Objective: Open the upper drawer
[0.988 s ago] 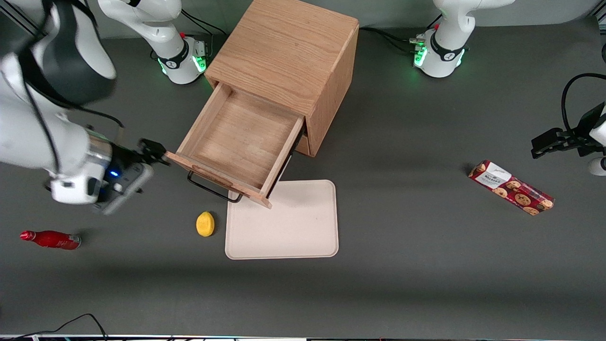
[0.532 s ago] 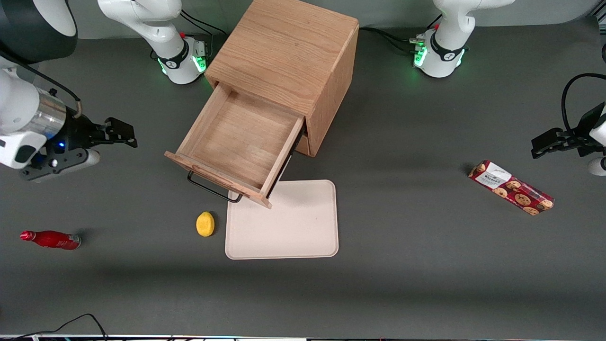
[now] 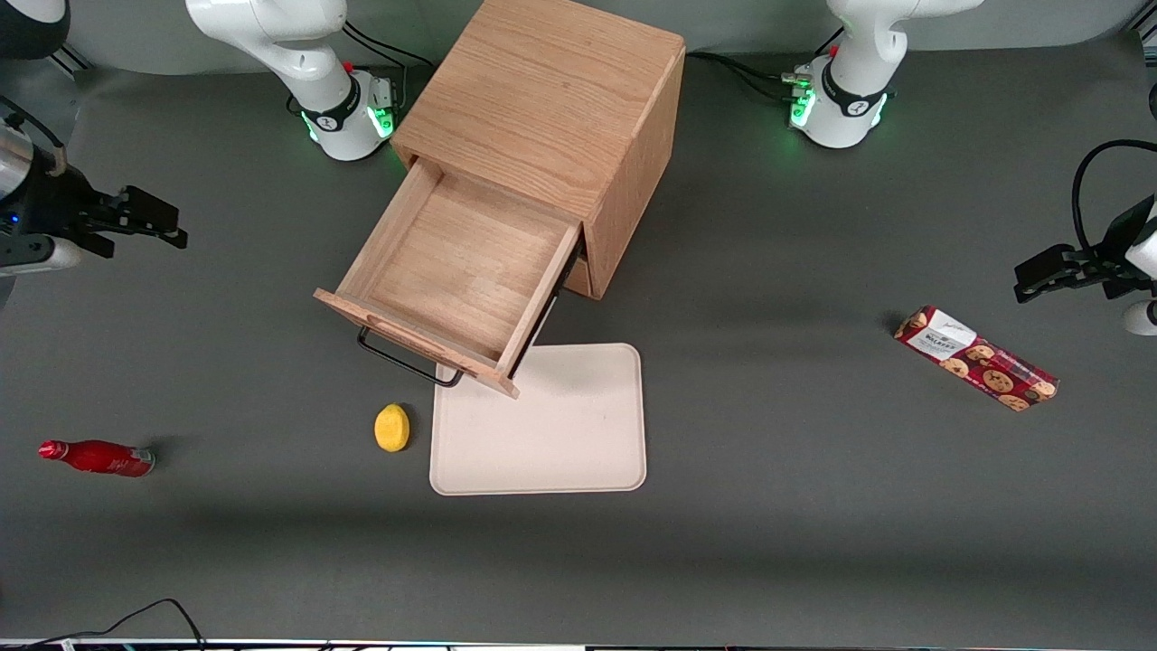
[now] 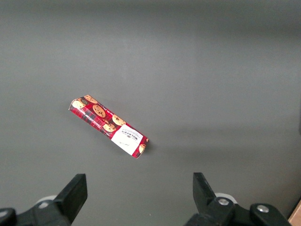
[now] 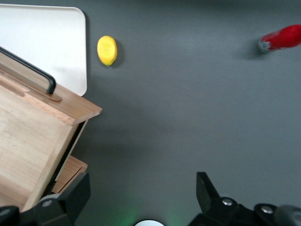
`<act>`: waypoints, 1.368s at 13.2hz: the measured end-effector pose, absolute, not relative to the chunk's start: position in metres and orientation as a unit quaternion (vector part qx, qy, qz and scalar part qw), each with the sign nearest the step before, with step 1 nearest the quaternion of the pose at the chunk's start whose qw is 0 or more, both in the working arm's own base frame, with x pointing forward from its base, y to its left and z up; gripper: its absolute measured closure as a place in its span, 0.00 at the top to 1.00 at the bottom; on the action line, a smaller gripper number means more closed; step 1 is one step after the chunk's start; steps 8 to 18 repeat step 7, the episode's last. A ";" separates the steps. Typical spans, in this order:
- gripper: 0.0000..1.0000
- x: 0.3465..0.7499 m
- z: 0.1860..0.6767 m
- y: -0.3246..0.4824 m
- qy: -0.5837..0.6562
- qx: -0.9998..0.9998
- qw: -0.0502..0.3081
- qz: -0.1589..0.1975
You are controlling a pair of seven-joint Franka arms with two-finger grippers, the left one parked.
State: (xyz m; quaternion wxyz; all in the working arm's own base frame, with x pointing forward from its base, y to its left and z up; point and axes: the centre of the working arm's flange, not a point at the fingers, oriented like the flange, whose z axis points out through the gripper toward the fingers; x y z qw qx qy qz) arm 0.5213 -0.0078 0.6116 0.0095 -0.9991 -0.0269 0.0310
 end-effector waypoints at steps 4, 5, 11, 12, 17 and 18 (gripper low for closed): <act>1.00 0.521 0.611 -0.015 -0.018 -0.999 -0.002 0.030; 1.00 0.521 0.611 -0.015 -0.017 -0.999 -0.002 0.029; 1.00 0.521 0.612 -0.016 -0.016 -0.999 -0.003 0.029; 1.00 0.521 0.612 -0.016 -0.016 -0.999 -0.003 0.029; 1.00 0.521 0.612 -0.016 -0.016 -0.999 -0.003 0.029; 1.00 0.521 0.612 -0.016 -0.016 -0.999 -0.003 0.029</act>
